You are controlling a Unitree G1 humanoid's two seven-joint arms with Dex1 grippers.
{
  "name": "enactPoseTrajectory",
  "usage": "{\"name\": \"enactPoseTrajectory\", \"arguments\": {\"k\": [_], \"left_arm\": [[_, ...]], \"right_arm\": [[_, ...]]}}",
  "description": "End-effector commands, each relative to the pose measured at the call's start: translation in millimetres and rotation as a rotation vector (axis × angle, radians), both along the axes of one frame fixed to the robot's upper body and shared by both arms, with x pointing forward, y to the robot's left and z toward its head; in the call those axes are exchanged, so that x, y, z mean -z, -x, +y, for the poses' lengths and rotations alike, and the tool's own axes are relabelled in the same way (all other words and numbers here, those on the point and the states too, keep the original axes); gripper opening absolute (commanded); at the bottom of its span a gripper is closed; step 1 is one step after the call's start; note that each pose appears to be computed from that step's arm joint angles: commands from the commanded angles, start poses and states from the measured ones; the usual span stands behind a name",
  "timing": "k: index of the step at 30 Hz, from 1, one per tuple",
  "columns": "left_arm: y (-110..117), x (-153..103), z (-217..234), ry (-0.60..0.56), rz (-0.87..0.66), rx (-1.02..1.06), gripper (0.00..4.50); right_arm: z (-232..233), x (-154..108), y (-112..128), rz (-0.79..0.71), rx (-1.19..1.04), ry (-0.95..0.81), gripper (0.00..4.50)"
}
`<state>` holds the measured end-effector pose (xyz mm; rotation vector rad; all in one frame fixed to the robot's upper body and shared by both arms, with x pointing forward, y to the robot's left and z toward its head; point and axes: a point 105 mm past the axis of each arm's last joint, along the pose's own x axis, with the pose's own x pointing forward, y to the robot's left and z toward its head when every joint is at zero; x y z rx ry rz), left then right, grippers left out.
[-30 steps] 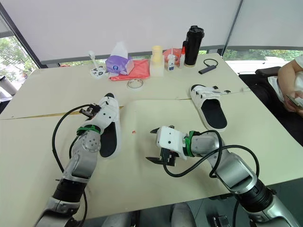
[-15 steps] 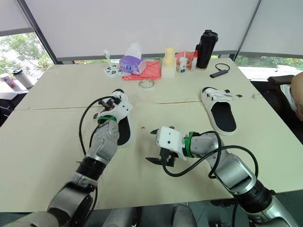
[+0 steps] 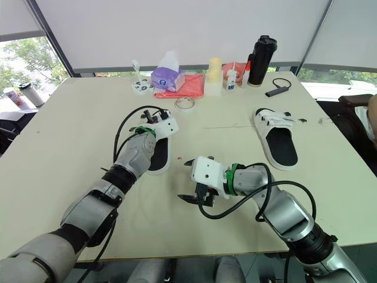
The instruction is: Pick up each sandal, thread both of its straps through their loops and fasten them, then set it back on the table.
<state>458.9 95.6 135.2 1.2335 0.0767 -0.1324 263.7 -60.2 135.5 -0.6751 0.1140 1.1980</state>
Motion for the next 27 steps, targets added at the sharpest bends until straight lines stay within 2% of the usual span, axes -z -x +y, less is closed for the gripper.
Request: {"name": "enactPoseTrajectory", "arguments": {"k": [1, 8, 12, 14, 15, 21, 27], "left_arm": [[-3, 0, -15, -0.003, 0.019, 0.063, 0.07], [-7, 11, -19, -0.015, 0.092, 0.095, 0.07], [-7, 11, -22, -0.022, 0.084, 0.110, 0.07], [-7, 11, -23, 0.005, 0.081, 0.117, 1.00], [-7, 11, -23, 0.024, 0.079, 0.117, 1.33], [-9, 5, -23, -0.009, 0.046, 0.121, 4.33], [0, -2, -29, -0.003, 0.024, 0.181, 4.43]], "right_arm": [[3, -9, -1, -0.045, -0.012, -0.005, 4.50], [5, -8, -2, -0.049, -0.015, 0.002, 4.50], [5, -8, -2, -0.051, -0.015, 0.003, 4.50], [5, -8, -2, -0.052, -0.014, 0.003, 4.50], [5, -8, -3, -0.052, -0.014, 0.003, 4.50], [5, -8, -3, -0.054, -0.014, 0.006, 4.50], [4, -8, -3, -0.055, -0.017, 0.012, 4.50]]}}
